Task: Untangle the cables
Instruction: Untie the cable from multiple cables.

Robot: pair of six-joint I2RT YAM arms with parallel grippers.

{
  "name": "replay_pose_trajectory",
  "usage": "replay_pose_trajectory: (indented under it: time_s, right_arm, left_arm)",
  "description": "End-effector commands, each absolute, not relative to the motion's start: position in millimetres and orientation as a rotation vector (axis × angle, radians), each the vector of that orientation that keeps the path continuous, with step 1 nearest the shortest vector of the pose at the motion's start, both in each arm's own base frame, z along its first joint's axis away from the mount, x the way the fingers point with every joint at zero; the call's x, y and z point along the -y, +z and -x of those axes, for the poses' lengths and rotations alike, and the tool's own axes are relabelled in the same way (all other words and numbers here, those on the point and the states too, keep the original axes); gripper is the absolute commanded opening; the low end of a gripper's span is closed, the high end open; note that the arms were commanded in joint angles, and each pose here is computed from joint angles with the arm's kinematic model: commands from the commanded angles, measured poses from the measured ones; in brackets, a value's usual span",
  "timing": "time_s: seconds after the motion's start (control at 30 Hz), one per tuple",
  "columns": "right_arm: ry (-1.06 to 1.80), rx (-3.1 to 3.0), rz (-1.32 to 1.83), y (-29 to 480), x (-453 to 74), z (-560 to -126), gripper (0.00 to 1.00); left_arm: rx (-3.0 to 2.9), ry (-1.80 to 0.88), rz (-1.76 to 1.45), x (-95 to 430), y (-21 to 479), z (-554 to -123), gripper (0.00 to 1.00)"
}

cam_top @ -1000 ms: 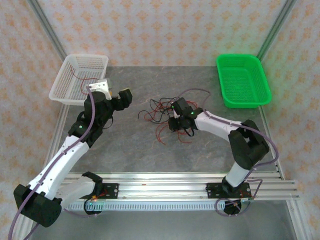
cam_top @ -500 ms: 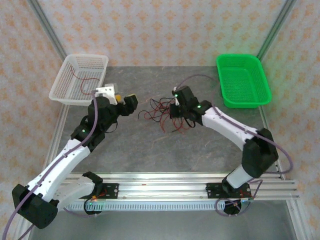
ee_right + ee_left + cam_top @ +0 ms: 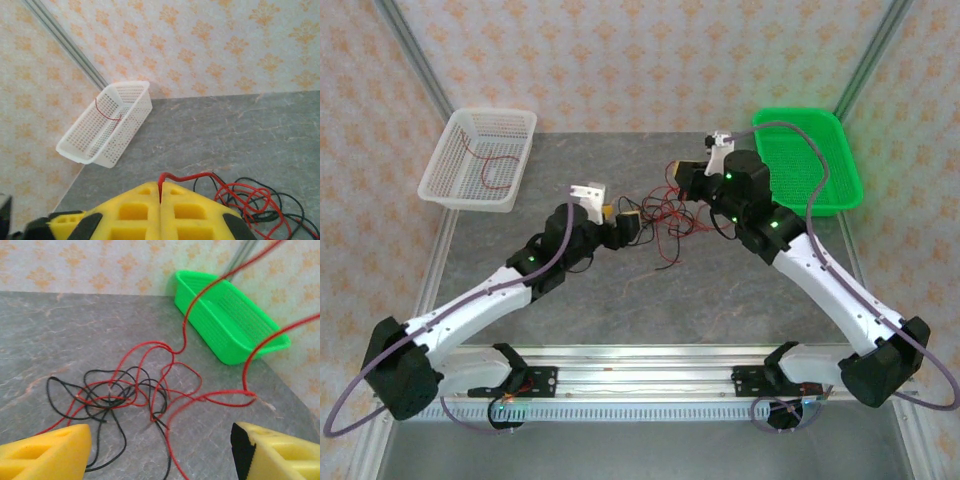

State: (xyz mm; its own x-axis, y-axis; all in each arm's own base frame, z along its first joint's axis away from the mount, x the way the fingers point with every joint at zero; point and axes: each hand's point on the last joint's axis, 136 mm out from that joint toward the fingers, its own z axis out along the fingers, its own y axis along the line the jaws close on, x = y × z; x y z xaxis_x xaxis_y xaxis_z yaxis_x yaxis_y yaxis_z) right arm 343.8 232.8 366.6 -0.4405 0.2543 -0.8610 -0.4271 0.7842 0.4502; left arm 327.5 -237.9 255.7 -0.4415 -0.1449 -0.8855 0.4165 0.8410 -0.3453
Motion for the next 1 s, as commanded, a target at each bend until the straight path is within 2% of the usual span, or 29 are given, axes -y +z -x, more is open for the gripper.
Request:
replay_pose_trajectory:
  time_s: [0.0,0.27,0.47,0.63,0.83,0.9,0.93,0.97]
  right_arm:
    - [0.876,-1.762,0.132,407,-235,-342,0.0]
    - [0.943,-1.587,0.099,478,-219,-329,0.0]
    - [0.99,-1.532,0.046,503,-212,-325,0.0]
    - [1.002,-1.544,0.023,502,-211,-325,0.0]
    - [1.016,-1.531,0.009,506,-205,-316,0.0]
    - [1.015,-1.53,0.005,506,-203,-315,0.0]
    - [1.014,-1.529,0.003,507,-202,-314,0.0]
    - [1.012,-1.528,-0.001,508,-201,-313,0.0]
  left_arm:
    - [-1.79,-0.663,-0.268,260,295,-335,0.74]
    - [-1.763,-0.696,-0.334,288,293,-334,0.72]
    - [-1.696,-0.68,-0.373,298,301,-333,0.72]
    - [-1.654,-0.491,-0.43,296,300,-350,0.73]
    - [-1.679,-0.256,-0.501,302,276,-386,0.72]
    - [-1.7,-0.22,-0.516,306,264,-400,0.68]
    - [-1.707,-0.214,-0.519,308,260,-405,0.62]
    - [-1.715,-0.209,-0.524,310,254,-409,0.52]
